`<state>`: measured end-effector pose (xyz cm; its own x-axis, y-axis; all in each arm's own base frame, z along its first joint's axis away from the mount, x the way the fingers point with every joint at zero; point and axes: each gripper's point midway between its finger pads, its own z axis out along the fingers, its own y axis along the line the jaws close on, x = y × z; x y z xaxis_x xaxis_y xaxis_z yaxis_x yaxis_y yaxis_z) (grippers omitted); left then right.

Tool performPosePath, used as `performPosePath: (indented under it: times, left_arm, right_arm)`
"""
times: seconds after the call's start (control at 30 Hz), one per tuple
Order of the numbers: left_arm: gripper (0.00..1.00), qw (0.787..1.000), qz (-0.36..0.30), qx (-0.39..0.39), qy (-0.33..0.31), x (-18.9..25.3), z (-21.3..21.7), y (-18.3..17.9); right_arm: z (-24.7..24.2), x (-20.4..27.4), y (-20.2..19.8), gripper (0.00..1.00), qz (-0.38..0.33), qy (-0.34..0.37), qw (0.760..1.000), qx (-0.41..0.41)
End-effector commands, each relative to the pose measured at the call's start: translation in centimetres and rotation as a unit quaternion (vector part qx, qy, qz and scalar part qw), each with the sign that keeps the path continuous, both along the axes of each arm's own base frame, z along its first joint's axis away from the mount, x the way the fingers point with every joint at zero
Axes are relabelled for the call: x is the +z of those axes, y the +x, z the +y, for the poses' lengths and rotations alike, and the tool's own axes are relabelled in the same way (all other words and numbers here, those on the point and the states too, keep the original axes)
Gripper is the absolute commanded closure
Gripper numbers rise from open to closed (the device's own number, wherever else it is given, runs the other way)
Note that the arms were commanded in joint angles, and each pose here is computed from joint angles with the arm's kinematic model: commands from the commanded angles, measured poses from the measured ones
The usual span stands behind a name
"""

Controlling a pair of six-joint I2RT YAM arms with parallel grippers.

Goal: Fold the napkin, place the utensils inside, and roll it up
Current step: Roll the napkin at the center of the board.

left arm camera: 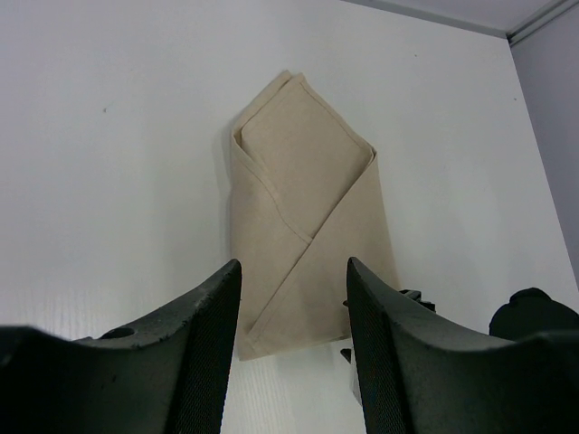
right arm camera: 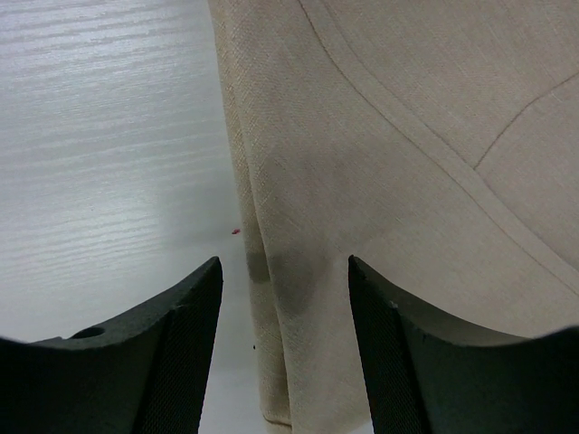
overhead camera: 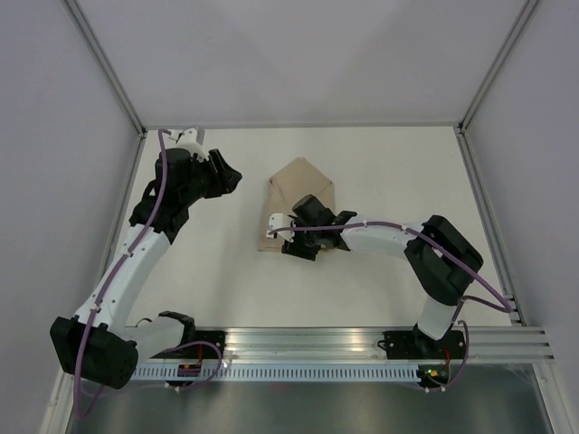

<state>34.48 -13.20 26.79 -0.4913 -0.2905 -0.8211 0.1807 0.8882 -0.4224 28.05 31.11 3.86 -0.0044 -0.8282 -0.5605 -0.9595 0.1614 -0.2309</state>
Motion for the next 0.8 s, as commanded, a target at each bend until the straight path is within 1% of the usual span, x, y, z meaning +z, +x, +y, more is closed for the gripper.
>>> performPosePath:
  times: [0.0, 0.3, 0.43, 0.53, 0.63, 0.77]
  left_arm:
    - [0.44, 1.000, -0.009, -0.010, 0.017, 0.2, 0.0, 0.2]
    - [0.44, 1.000, -0.003, -0.019, 0.021, -0.5, -0.2, 0.2]
    - [0.44, 1.000, 0.001, -0.022, 0.022, -1.1, -0.3, 0.3]
    - [0.44, 0.999, 0.004, -0.031, 0.021, -1.2, -0.6, 0.3]
    - [0.44, 0.999, 0.002, -0.035, 0.022, -1.2, -0.7, 0.4]
    - [0.44, 0.999, 0.005, -0.040, 0.024, -1.5, -0.9, 0.5]
  right_arm:
    - [0.7, -0.7, 0.5, 0.36, -0.014, 0.005, 1.000, 0.007]
    - [0.0, -3.1, 0.4, 0.40, -0.009, -0.020, 1.000, 0.013]
    - [-0.1, -3.2, 0.3, 0.43, -0.008, -0.021, 1.000, 0.018]
    - [-0.7, -4.0, -0.5, 0.46, 0.019, -0.047, 0.998, 0.032]
    - [-1.2, -4.4, -0.8, 0.48, 0.021, -0.059, 0.997, 0.040]
    - [-1.6, -5.5, -1.4, 0.54, 0.044, -0.081, 0.994, 0.049]
